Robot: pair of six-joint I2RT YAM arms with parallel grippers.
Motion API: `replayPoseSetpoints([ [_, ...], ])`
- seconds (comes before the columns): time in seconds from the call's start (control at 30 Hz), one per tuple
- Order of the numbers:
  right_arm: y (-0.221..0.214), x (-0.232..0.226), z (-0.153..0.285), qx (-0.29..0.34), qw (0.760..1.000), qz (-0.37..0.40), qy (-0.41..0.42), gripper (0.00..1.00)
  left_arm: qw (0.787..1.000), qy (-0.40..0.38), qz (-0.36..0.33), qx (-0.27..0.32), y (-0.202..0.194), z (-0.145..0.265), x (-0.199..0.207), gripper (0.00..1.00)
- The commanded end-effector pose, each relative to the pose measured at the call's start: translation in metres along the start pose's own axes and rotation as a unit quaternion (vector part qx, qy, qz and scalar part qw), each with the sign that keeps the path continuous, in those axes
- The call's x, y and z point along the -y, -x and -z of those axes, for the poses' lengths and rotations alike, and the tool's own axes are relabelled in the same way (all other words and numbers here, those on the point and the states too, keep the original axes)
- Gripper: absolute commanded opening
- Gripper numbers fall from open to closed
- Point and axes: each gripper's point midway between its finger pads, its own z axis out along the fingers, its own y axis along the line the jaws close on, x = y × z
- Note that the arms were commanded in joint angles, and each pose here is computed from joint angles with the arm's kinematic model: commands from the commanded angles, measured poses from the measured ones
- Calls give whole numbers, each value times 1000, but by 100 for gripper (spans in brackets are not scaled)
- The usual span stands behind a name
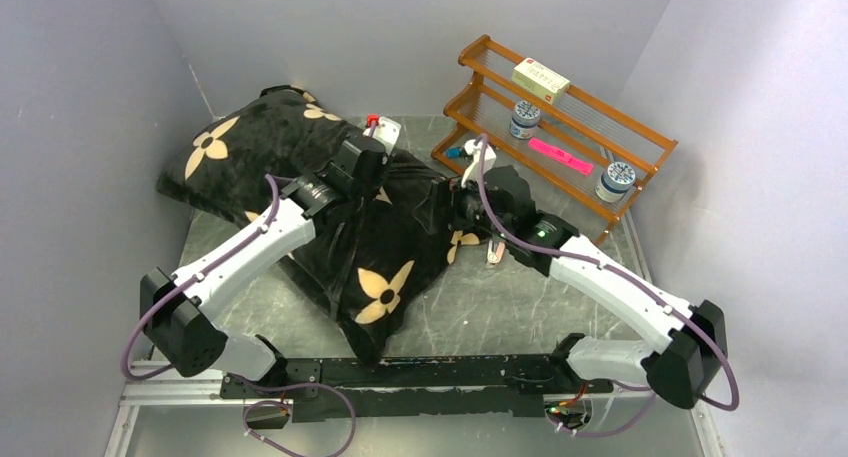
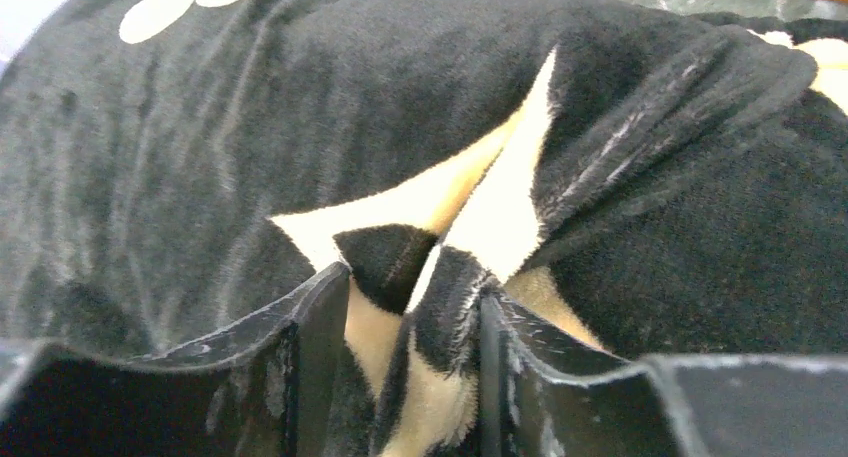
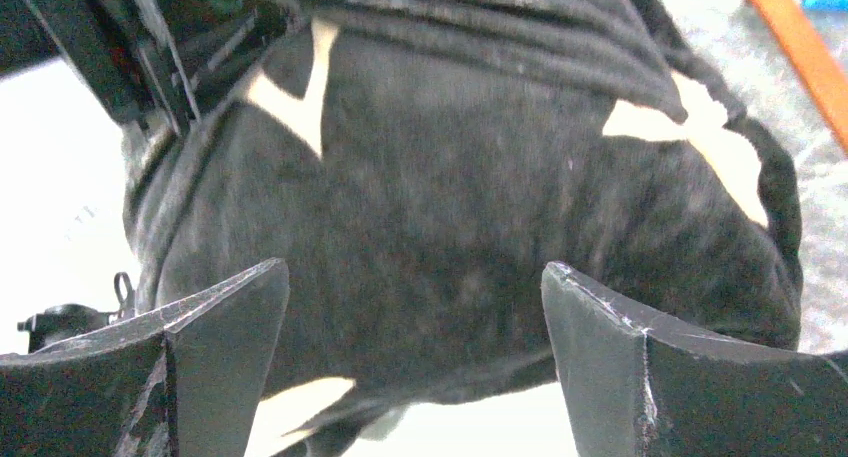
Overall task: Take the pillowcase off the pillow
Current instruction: Remove the pillow from the pillowcase.
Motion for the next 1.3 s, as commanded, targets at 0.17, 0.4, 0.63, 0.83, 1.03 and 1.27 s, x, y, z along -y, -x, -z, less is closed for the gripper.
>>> replayPoseSetpoints([
  [0.17, 53, -7, -39, 48, 996, 12, -72, 100, 996, -38, 51, 59, 1, 8, -14, 21],
  [0.4, 43, -25, -79, 12, 998, 12, -52, 100, 988, -91, 109, 60, -6, 4, -9, 5],
  [0.63, 13, -22, -101, -43, 996, 47, -65, 98, 985, -102, 118, 72, -6, 8, -10, 5],
  [0.83, -19, 8, -88, -84, 987, 80, -110, 55, 986, -86, 122, 69, -8, 7, -17, 5],
  [1.03, -39, 28, -59, -103, 981, 88, -138, 0, 985, -82, 128, 76, -8, 9, -22, 5],
  [1.27, -43, 38, -29, -105, 978, 92, -155, 0, 985, -67, 135, 89, -5, 14, -31, 5],
])
